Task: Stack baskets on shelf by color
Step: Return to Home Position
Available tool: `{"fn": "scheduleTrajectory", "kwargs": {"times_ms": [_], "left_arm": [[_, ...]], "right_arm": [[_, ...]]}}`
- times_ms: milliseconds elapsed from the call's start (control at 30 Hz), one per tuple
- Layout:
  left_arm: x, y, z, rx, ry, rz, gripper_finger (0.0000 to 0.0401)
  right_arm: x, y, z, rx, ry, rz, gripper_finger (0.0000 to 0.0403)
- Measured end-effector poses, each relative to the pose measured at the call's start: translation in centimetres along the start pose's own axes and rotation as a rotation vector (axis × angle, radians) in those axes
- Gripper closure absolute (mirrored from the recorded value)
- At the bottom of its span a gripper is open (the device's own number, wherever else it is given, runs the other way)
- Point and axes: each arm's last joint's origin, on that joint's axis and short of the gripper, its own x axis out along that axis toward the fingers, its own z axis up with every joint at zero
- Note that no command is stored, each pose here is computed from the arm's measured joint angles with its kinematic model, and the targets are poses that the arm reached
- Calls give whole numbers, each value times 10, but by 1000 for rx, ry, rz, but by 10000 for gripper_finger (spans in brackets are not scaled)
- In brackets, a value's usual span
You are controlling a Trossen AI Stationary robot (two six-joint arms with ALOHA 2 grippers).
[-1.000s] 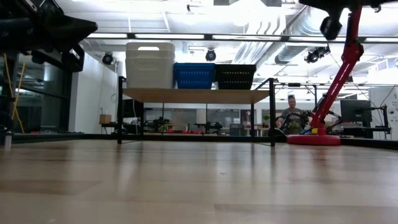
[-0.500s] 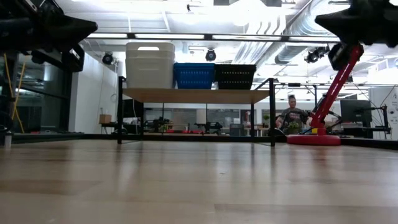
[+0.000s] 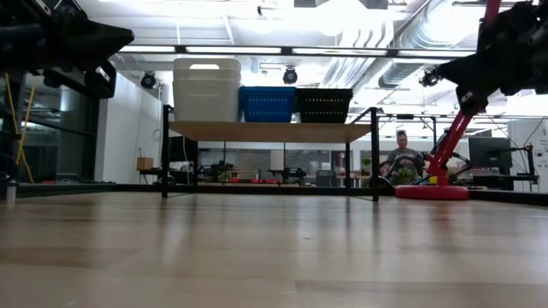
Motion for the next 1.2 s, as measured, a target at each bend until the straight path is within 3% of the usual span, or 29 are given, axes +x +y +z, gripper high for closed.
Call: {"fn": "scheduleTrajectory", "kwargs": {"times_ms": [133,1200], "left_arm": [[0,0,0,0,-1,2,401],[0,0,0,0,0,1,401]], "right_arm": [[2,0,-2,-69,25,-7,403],[2,0,-3,-62,32,-7,403]]}}
